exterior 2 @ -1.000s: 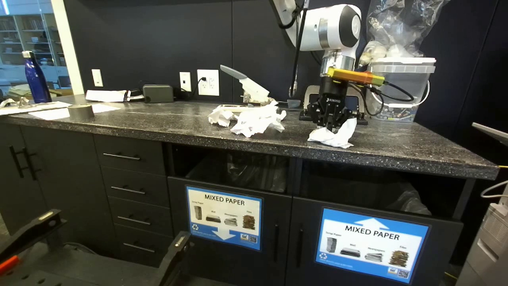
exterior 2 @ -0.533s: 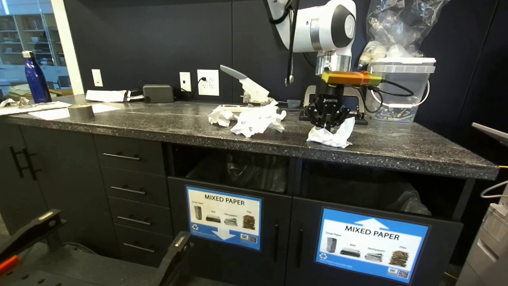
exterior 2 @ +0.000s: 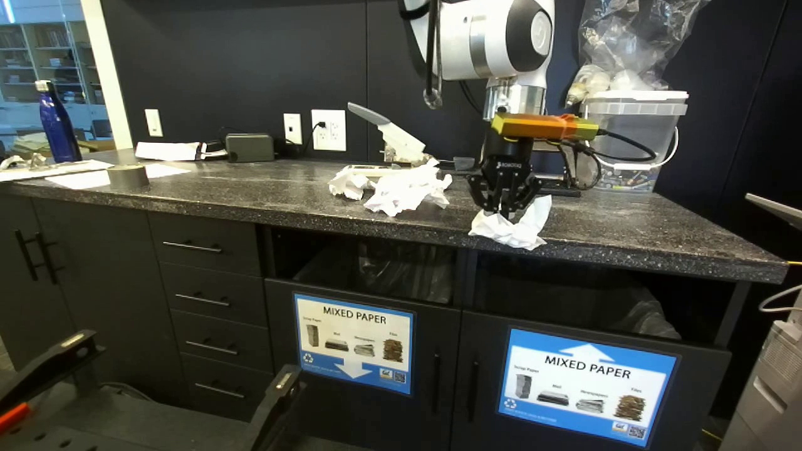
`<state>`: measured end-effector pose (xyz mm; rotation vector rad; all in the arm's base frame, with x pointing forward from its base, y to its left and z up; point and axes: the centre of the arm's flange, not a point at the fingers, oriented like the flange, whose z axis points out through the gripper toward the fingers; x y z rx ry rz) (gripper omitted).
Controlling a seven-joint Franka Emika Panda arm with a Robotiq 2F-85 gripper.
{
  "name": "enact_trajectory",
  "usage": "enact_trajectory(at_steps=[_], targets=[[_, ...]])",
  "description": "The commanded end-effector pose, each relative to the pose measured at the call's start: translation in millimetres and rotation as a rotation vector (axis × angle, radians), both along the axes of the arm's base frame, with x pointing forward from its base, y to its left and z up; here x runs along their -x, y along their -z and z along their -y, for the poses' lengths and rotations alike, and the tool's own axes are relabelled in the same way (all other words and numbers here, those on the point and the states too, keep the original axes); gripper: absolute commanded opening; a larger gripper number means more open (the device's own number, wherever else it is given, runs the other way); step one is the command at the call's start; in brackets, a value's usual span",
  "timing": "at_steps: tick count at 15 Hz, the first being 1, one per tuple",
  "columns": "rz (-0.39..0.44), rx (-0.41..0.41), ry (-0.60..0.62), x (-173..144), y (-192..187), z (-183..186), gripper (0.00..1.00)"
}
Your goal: Put the tissue into the rubbish bin.
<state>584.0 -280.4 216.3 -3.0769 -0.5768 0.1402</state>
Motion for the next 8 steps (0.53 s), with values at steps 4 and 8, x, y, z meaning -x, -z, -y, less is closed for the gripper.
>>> enact_trajectory(at_steps=[4, 8], targets=[[0.035, -0.017, 0.008, 117.0, 0.8, -48.6, 0.15], [0.092, -0.004, 0.017, 169.0, 32.9, -67.9, 0.15]])
